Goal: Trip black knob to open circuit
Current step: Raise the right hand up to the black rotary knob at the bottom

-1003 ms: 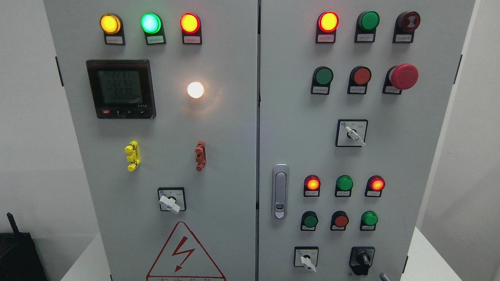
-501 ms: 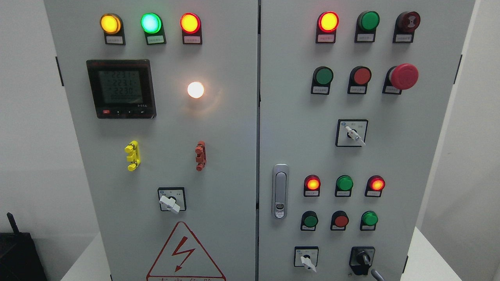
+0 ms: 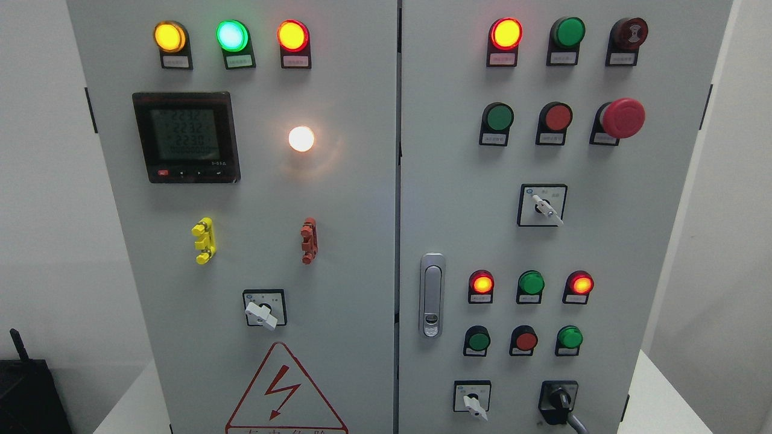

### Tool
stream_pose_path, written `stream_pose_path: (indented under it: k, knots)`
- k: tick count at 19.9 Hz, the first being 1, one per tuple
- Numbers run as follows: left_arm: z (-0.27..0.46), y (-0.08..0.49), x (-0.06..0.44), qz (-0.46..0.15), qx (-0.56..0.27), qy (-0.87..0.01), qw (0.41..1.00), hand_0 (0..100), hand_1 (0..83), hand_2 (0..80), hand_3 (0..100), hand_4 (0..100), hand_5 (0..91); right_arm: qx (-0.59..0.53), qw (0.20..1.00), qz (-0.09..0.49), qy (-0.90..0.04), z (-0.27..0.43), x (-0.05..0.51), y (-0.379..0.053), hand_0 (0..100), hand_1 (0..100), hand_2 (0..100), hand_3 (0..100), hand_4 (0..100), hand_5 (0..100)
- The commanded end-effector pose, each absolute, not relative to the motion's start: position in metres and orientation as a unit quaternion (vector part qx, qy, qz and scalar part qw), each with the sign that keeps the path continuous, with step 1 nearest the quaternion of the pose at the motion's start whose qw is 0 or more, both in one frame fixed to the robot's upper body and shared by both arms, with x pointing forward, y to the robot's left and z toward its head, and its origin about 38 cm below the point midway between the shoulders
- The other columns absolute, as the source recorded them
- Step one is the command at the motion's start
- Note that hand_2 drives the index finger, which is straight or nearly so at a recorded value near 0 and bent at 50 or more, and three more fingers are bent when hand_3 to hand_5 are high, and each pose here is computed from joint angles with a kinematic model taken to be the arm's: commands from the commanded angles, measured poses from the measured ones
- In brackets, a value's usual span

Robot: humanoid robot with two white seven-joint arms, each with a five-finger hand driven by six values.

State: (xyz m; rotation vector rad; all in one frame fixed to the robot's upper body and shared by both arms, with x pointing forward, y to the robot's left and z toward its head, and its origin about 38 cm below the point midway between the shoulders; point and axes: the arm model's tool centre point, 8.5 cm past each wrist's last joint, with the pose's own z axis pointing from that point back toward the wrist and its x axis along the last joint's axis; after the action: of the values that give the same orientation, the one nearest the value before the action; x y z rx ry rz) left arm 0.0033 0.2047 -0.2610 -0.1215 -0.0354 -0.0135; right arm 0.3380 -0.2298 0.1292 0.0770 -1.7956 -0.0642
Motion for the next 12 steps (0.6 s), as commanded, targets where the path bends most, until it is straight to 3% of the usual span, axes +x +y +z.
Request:
stream_pose_path:
  k: [1,12]
  knots:
    - [-0.2617,0.2052,0.0120,-0.008,-0.060,-0.030,0.998,12,38.9,0.0,0,0,0.0,0.032,0.621,-0.030,-0.783,0.1299,0.3380,-0.2310,0,0,7,100,100,96]
    - [-0.2617,0.2052,0.0120,-0.008,-0.060,-0.030,0.998,12,38.9,0.0,0,0,0.0,0.038,0.627,-0.028,-0.777,0.1270,0.3372,-0.2263,0,0,7,100,100,96]
